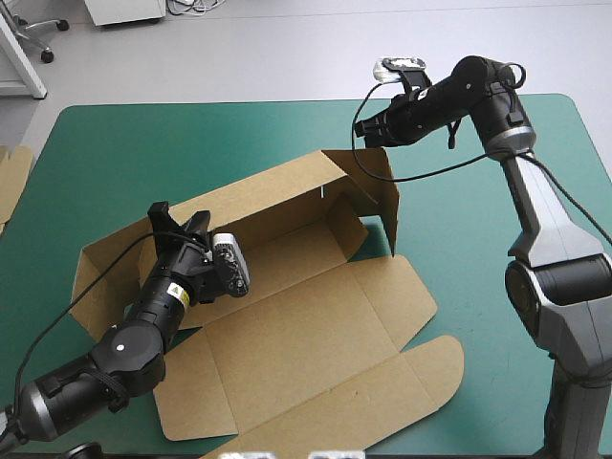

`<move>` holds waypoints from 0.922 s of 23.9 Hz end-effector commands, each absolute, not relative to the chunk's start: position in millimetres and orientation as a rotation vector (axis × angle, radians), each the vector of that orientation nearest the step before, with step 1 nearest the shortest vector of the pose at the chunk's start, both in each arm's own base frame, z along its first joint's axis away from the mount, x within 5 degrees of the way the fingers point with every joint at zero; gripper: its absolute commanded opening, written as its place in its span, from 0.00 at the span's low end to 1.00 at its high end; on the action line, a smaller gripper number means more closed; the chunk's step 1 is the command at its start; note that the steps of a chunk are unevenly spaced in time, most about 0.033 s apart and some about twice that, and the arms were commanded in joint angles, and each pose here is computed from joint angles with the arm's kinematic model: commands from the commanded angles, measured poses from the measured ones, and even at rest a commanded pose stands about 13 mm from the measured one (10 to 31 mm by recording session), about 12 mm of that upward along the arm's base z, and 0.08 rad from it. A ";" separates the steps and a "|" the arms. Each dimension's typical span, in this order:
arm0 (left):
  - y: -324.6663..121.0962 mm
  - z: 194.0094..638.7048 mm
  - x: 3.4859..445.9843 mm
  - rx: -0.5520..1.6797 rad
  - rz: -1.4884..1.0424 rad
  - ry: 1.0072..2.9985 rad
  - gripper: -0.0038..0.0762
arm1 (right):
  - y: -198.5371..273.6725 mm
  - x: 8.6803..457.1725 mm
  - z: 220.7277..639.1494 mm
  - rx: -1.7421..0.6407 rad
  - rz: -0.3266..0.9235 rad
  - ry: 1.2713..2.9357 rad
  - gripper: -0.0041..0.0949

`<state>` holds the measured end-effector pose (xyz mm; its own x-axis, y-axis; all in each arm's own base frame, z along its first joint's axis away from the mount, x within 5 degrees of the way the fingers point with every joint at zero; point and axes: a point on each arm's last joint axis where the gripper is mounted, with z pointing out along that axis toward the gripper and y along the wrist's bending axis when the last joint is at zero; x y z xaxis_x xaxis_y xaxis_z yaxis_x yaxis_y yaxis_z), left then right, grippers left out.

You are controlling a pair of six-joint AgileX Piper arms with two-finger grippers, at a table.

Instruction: Fold the box

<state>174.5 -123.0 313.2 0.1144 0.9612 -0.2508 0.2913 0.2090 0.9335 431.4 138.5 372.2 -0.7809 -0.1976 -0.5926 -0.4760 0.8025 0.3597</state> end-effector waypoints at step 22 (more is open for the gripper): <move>-121.6 329.7 174.3 1.220 0.790 1.369 0.03 | 136.1 380.9 394.0 -0.558 0.813 2.369 0.01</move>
